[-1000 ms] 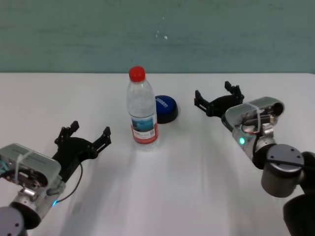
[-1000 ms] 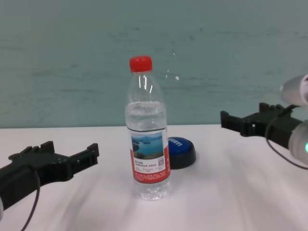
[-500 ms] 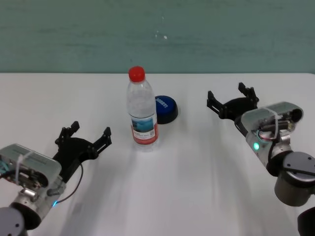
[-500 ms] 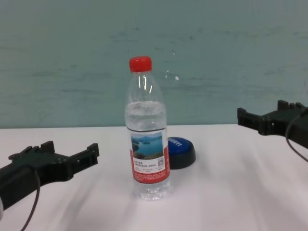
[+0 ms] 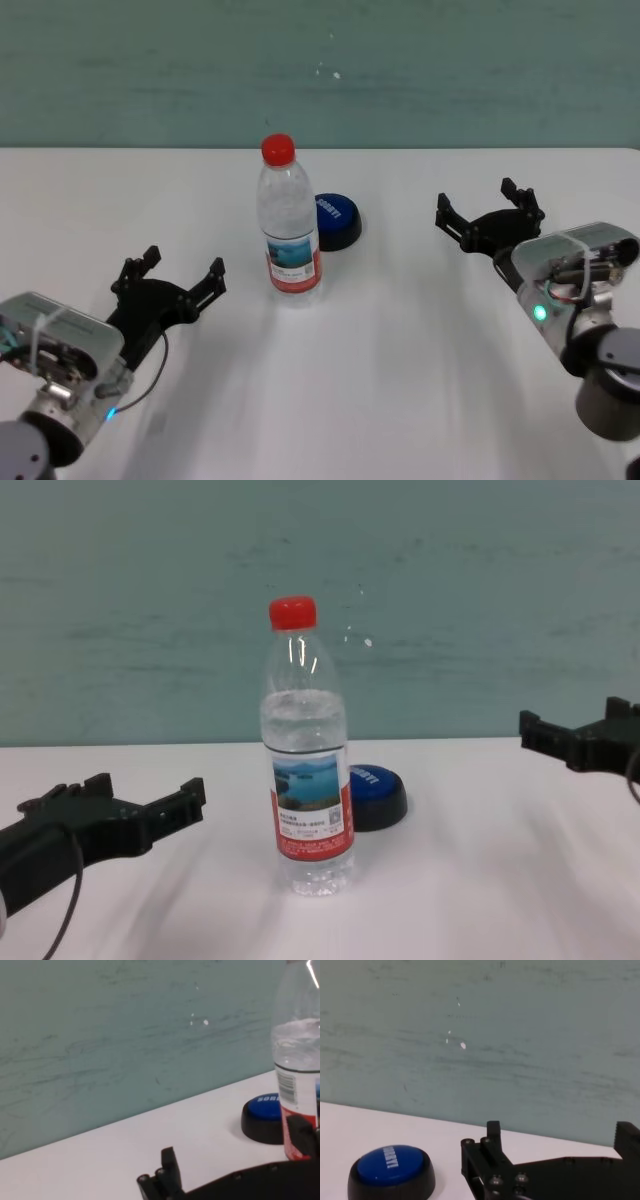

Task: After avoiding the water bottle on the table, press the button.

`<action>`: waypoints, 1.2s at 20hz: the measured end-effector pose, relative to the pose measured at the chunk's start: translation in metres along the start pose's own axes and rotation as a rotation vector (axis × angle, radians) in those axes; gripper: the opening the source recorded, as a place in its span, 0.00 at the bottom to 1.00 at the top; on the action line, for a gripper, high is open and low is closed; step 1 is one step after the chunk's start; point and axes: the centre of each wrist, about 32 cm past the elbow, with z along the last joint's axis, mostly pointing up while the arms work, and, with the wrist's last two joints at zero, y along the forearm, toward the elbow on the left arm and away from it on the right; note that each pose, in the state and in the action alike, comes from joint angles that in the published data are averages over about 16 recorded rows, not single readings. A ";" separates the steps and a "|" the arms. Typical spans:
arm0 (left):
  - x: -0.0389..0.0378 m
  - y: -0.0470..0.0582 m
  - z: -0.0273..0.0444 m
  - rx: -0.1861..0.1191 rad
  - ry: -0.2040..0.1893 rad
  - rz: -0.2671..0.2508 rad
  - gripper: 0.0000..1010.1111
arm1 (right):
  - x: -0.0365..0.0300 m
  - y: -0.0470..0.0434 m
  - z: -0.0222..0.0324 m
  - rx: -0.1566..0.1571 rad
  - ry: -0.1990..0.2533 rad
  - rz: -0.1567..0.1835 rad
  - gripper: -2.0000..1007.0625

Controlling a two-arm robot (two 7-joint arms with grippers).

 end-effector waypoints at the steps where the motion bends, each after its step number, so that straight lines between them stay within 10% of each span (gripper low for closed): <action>1: 0.0000 0.000 0.0000 0.000 0.000 0.000 0.99 | 0.0005 -0.0024 -0.0002 0.001 0.001 0.000 1.00; 24: 0.0000 0.000 0.0000 0.000 0.000 0.000 0.99 | -0.0021 -0.0551 -0.0035 0.037 0.039 -0.005 1.00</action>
